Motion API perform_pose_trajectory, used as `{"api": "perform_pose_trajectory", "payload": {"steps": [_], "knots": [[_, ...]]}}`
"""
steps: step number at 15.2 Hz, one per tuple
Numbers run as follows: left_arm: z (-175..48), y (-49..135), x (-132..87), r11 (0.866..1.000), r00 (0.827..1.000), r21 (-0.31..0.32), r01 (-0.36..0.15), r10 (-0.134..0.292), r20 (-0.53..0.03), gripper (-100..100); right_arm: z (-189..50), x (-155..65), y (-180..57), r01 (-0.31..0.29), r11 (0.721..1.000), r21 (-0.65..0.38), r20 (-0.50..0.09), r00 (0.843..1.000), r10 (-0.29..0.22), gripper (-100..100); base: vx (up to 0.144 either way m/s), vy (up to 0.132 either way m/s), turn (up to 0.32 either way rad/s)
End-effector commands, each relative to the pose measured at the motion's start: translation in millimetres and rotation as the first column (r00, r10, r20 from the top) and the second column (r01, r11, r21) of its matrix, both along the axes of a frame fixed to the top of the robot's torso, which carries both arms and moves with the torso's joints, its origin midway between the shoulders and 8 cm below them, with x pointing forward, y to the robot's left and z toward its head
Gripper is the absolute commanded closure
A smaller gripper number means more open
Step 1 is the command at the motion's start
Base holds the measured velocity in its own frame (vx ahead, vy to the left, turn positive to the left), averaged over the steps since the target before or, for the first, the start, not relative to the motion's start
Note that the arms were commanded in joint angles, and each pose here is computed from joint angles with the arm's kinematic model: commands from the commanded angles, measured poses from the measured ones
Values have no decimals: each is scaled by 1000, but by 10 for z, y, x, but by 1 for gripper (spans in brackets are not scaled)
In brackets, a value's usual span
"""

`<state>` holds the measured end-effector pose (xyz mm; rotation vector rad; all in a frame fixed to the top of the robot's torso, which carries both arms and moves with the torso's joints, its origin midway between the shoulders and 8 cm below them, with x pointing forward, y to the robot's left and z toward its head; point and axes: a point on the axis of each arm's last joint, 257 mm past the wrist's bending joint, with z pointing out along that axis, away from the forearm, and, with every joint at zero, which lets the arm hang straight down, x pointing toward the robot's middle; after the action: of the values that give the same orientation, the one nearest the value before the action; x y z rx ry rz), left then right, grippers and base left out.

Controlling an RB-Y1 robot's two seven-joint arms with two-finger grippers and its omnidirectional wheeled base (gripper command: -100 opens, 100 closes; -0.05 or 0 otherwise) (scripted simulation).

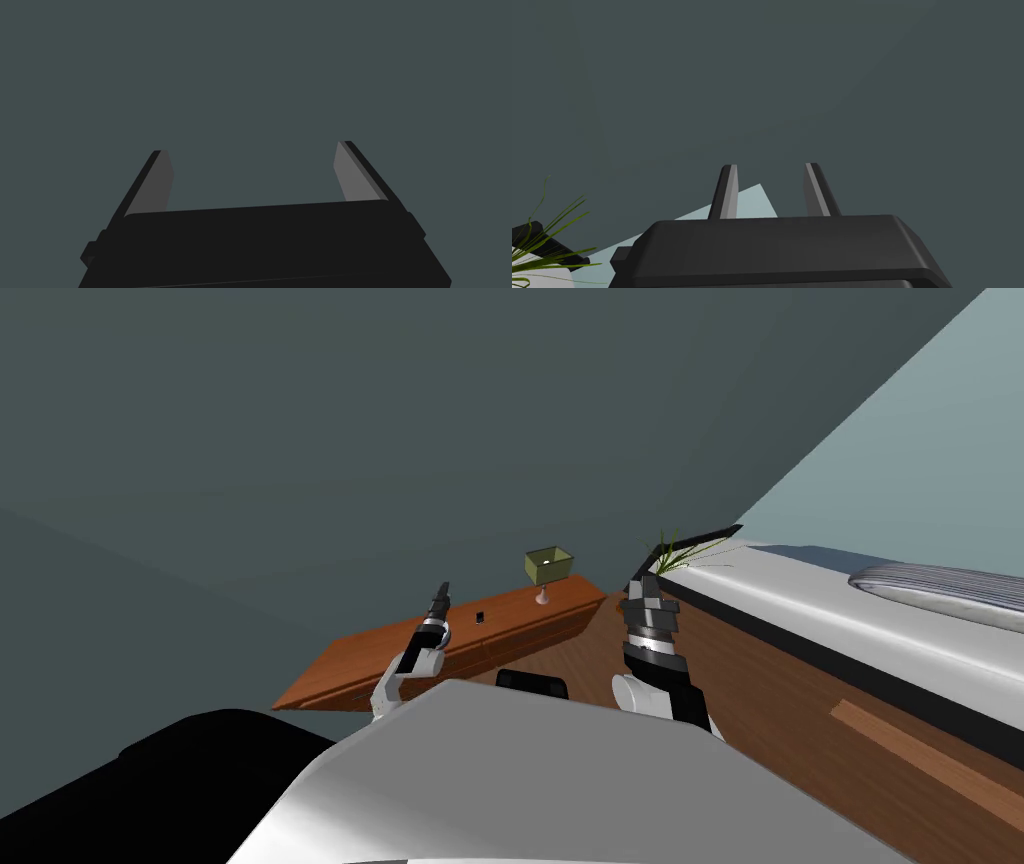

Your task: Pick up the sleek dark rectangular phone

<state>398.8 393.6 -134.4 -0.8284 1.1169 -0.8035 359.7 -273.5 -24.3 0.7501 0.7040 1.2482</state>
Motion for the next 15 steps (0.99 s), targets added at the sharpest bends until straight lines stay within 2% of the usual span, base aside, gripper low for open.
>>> {"api": "perform_pose_trajectory", "payload": {"steps": [1,2,3,4,5,6,7,8,9,10,11,12,13,15], "knots": [[-241,172,-1,999,997,16,-29,30,-65,-100,0,0,0,0,1000,0,0,1000,0,0,3,-6,-274],[-245,174,-1,999,997,16,-29,30,-66,-100,0,0,0,0,1000,0,0,1000,0,0,2,0,-88],[-380,324,-1,998,992,39,-51,55,-113,-100,-1,0,-1,0,1000,0,0,1000,0,0,4,-8,-220],[-471,361,-12,998,990,36,-58,62,-130,-100,0,0,0,0,1000,0,0,1000,0,0,4,-6,-260],[-656,536,-31,995,978,57,-82,91,-187,-100,0,0,0,0,1000,0,0,1000,0,0,5,-7,-337],[-699,554,-40,995,976,56,-85,95,-195,-100,0,0,0,0,1000,0,0,1000,0,0,5,-3,-289],[-875,727,-72,991,960,77,-107,123,-250,-100,0,0,0,0,1000,0,0,1000,0,0,6,-3,-336],[-929,749,-86,991,957,76,-111,127,-260,-100,0,0,0,0,1000,0,0,1000,0,0,6,0,-272],[-1069,907,-121,987,940,97,-128,152,-306,-100,0,0,0,0,1000,0,0,1000,0,0,8,-6,-376],[-1158,944,-149,986,933,95,-135,159,-324,-100,0,0,0,0,1000,0,0,1000,0,0,8,-1,-297],[-1311,1102,-200,982,910,114,-151,183,-372,-100,0,0,0,0,1000,0,0,1000,0,0,11,-3,-317],[-1387,1134,-230,981,903,112,-157,188,-387,-100,0,0,0,0,1000,0,0,1000,0,0,11,1,-245],[-1507,1269,-277,978,880,126,-168,206,-429,-100,0,0,-1,0,1000,0,0,1000,0,0,12,-1,-328],[-1614,1317,-327,976,867,128,-176,215,-449,-100,0,0,-1,0,1000,0,0,1000,0,0,10,4,-191]]}}
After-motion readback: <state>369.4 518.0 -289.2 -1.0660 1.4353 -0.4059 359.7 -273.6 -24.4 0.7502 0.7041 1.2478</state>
